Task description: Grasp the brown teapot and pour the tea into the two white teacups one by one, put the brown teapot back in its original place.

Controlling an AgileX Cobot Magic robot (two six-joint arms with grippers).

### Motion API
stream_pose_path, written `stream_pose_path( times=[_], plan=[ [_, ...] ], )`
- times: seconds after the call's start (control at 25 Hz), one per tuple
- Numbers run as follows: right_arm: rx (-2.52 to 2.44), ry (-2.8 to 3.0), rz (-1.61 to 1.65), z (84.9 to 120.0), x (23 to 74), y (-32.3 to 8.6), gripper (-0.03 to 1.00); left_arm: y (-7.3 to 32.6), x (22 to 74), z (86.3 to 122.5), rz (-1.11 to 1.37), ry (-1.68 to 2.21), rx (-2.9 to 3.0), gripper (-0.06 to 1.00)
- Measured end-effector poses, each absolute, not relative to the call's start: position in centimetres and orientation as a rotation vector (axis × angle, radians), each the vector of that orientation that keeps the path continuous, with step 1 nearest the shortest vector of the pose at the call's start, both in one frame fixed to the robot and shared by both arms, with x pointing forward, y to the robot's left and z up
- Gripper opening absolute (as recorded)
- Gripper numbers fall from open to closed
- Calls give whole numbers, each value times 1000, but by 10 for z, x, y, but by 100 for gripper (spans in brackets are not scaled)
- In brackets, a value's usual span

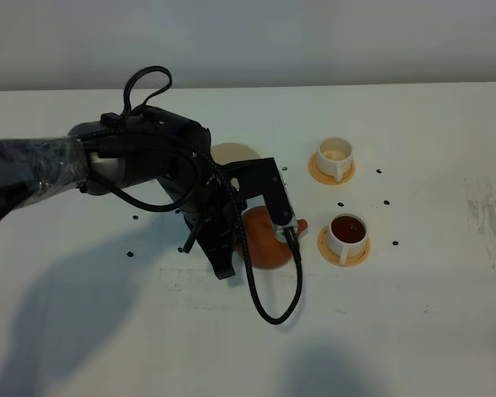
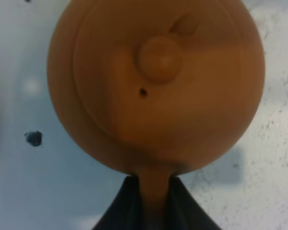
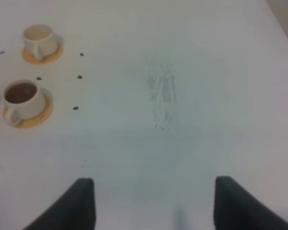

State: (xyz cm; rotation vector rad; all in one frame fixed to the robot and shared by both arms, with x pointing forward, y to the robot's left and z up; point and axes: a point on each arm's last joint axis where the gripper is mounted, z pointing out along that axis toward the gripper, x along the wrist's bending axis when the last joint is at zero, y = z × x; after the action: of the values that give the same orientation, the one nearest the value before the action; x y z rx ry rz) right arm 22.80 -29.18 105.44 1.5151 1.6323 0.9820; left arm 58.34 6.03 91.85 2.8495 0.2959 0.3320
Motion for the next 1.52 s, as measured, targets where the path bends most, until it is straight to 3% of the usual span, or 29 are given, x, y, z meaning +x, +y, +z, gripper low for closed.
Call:
stream_pose_path(
  times=[0.48, 0.88, 1.2, 1.52],
  plan=[
    [1515, 1632, 982, 1054, 228, -292, 51, 59, 585, 922, 367, 293, 2826, 8],
    [1515, 1632, 982, 1054, 228, -292, 51, 66, 592, 984, 641, 228, 2683, 8],
    [1515, 1632, 982, 1054, 228, -292, 51, 88, 624, 1012, 807, 284, 2609, 8],
    [1516, 1632, 983, 1054, 228, -292, 51, 78, 656, 1023, 960, 191, 2576, 8]
  ],
)
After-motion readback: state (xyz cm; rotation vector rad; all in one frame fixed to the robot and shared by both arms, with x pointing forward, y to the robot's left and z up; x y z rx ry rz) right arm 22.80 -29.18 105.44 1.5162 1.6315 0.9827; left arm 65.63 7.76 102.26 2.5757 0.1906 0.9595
